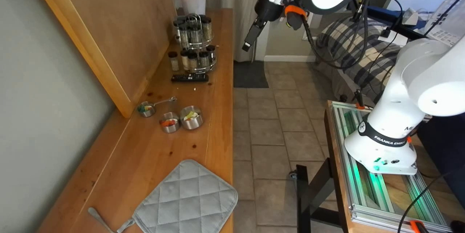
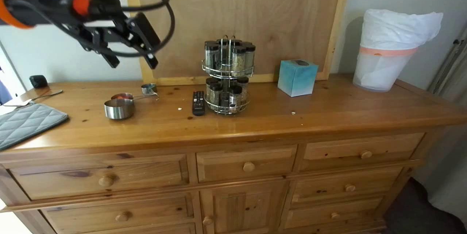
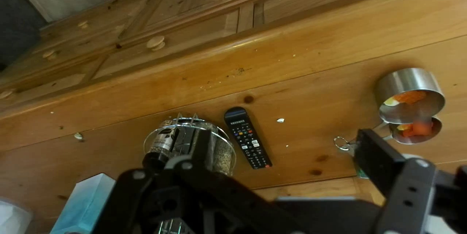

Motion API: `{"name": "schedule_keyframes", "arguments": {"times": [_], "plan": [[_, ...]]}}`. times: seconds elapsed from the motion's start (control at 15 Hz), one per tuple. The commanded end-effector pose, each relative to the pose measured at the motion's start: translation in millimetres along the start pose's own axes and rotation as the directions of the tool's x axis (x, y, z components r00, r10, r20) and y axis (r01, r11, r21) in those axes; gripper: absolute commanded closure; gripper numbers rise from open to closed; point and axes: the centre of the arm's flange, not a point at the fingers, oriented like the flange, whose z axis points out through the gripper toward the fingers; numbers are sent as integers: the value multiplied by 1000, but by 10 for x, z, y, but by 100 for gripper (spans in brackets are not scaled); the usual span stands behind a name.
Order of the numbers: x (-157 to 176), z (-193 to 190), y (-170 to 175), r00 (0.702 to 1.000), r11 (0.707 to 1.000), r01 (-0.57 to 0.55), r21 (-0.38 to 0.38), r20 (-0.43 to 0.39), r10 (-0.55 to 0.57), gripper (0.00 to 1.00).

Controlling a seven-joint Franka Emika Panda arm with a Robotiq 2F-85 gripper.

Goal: Move the seasoning rack to the left, pick up the container on the left and put it on the bottom compartment of the seasoning rack

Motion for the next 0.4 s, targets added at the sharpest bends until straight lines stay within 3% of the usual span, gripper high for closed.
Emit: {"name": "schedule_keyframes", "arguments": {"times": [0.0, 0.13, 0.33], "plan": [[10, -183, 1, 1000, 1000, 0, -6, -2, 0, 0], [-3, -372, 5, 1000, 1000, -1, -11, -13, 1, 0], [-15, -355, 10, 1000, 1000, -2, -12, -7, 2, 0]]}}
